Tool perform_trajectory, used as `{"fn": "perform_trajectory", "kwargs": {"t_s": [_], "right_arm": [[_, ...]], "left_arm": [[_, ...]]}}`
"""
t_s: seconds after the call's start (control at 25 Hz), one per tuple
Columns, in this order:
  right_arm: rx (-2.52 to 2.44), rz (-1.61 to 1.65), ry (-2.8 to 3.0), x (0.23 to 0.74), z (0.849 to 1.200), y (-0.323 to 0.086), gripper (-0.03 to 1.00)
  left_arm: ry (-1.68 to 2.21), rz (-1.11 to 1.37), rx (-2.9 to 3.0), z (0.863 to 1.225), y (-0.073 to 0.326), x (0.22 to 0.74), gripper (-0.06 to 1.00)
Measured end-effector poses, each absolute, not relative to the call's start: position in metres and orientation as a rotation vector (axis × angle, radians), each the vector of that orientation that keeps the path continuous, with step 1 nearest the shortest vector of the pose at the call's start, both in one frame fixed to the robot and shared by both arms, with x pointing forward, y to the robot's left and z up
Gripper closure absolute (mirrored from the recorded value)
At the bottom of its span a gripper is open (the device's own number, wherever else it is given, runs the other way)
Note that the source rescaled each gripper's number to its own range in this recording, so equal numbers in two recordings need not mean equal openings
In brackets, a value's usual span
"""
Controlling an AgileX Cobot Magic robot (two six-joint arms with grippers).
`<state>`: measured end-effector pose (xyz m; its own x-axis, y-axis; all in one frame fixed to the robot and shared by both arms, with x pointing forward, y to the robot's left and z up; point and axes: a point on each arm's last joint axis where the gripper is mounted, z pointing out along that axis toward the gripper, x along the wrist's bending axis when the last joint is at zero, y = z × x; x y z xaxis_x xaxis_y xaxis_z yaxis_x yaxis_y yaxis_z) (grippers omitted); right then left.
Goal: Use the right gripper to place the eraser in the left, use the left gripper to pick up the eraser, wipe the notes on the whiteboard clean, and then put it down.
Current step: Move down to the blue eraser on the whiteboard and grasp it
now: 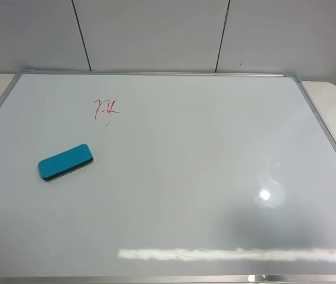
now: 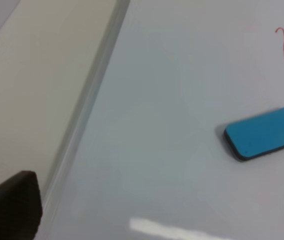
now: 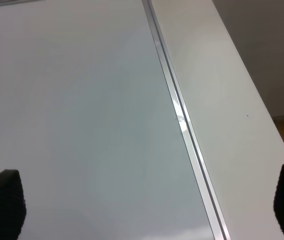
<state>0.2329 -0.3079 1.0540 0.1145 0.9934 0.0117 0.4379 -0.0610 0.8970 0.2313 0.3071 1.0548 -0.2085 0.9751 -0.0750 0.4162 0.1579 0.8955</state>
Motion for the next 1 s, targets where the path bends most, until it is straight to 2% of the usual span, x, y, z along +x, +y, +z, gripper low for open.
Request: {"fn": "perform_trajectory", "kwargs": {"t_s": [1.0], "right_arm": [[1.615,0.902,1.430,0.2329,1.0540,-0.3079,-0.03]], "left_arm": [[1.734,1.010,1.337,1.0548,0.3071,0.2313,-0.06]]}}
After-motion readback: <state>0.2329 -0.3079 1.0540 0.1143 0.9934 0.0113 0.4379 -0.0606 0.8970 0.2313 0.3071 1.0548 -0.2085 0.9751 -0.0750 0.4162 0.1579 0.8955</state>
